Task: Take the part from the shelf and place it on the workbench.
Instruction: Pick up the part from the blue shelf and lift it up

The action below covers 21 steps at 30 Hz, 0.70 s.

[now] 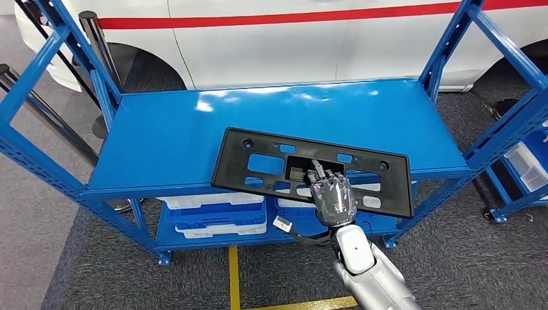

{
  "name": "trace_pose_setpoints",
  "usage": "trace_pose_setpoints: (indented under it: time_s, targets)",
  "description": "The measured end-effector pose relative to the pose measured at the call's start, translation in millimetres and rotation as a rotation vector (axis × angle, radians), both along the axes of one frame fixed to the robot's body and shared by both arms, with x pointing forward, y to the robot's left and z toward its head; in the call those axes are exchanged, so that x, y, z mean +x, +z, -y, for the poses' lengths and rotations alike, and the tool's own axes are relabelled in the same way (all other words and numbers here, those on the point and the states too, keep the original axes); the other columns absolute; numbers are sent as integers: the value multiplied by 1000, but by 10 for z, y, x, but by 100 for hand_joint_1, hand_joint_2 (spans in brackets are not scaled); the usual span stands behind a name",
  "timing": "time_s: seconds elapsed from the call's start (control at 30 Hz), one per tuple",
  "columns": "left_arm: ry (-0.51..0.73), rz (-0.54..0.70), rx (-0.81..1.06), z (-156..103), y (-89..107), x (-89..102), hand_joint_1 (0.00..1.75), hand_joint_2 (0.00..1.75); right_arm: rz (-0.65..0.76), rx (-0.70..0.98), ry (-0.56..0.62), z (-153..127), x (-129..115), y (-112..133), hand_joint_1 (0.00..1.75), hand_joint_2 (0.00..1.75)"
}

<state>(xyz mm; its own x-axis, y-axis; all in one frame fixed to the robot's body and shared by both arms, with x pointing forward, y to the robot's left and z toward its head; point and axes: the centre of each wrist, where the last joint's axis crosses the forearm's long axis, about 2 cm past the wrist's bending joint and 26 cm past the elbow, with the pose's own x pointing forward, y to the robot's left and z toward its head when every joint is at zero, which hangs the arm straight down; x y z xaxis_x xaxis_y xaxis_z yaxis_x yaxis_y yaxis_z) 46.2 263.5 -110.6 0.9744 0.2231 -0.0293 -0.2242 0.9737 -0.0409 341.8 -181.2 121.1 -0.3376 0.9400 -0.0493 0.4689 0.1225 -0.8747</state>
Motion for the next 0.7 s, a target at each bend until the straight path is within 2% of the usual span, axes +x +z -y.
trace_pose_setpoints:
  time_s: [0.4, 0.6, 0.7]
  targets:
    - [-5, 8, -7, 19, 7, 48, 0, 175, -9, 58, 41, 27, -98, -16, 175, 175]
    - [0, 12, -6, 23, 7, 48, 0, 175, -39, 251, 129, -93, -181, 38, 175, 175]
    - [1, 11, -5, 27, 6, 36, 0, 175, -41, 292, 143, -140, -204, 59, 175, 175]
